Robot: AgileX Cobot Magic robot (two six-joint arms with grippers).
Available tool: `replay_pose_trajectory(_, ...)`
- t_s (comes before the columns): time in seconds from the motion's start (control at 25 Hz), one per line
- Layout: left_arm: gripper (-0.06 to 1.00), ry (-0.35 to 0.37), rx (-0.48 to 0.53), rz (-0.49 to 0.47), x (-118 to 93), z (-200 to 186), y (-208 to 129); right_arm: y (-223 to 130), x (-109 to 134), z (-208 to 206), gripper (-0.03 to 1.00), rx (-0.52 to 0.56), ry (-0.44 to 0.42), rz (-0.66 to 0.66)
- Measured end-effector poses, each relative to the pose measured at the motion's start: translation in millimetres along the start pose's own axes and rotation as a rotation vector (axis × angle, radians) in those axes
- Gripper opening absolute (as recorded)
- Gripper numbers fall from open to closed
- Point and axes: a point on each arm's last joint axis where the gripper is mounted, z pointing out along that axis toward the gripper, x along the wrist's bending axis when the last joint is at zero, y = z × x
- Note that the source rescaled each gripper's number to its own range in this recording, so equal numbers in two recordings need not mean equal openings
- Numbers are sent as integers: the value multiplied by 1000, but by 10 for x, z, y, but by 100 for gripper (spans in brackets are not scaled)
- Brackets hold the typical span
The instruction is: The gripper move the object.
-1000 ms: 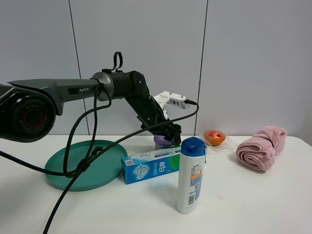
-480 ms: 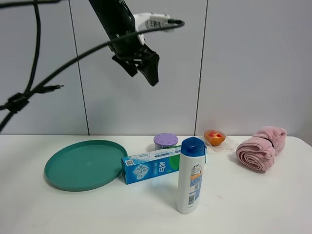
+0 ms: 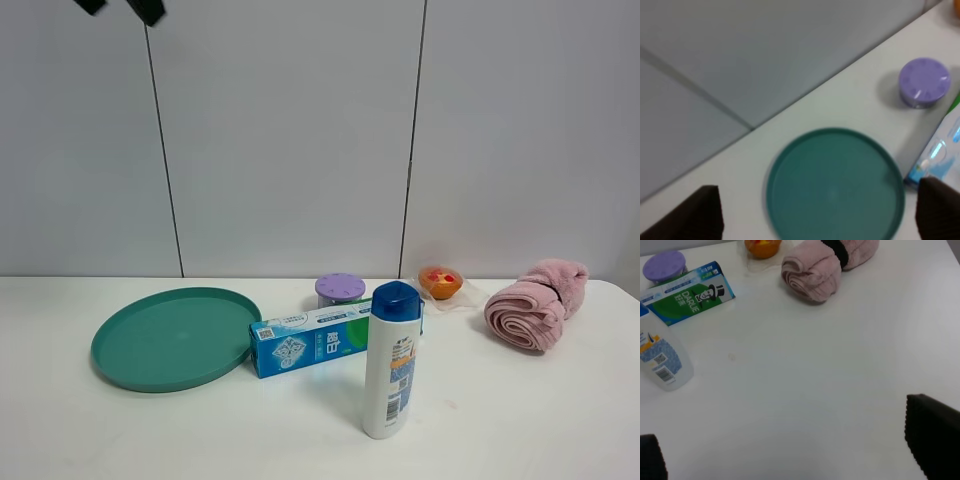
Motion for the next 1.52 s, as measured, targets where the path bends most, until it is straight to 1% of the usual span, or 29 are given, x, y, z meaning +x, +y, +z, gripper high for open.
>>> replay_pose_trajectory(0.16,23,75,-1,-120,114,-663,-482,0,0,0,100,0,0,0)
replay_pose_trajectory(0.28,23,119,12,-213,73,-1033,-948,0,0,0,100,0,0,0)
replay_pose_trajectory(0.44,23,177,17,-292,-109,-1400,-1608,0,0,0,100,0,0,0)
replay_pose_trajectory(0.56,23,224,-16,-331,-310,-1632,-2048,0,0,0,100,0,0,0)
replay_pose_trajectory(0.68,23,262,-80,-361,-549,-1819,-2451,0,0,0,100,0,0,0)
replay_pose_trajectory(0.8,23,279,-127,-369,-742,-1876,-2779,0,0,0,100,0,0,0)
replay_pose_trajectory(0.92,23,284,-158,-400,-896,-1833,-3080,0,0,0,100,0,0,0)
replay_pose_trajectory(1.12,23,289,-181,-414,-1068,-1673,-3469,0,0,0,100,0,0,0)
replay_pose_trajectory(1.32,23,288,-176,-407,-1156,-1489,-3715,0,0,0,100,0,0,0)
replay_pose_trajectory(1.44,23,285,-164,-406,-1159,-1440,-3745,0,0,0,100,0,0,0)
replay_pose_trajectory(1.52,23,290,-181,-404,-1151,-1438,-3732,0,0,0,100,0,0,0)
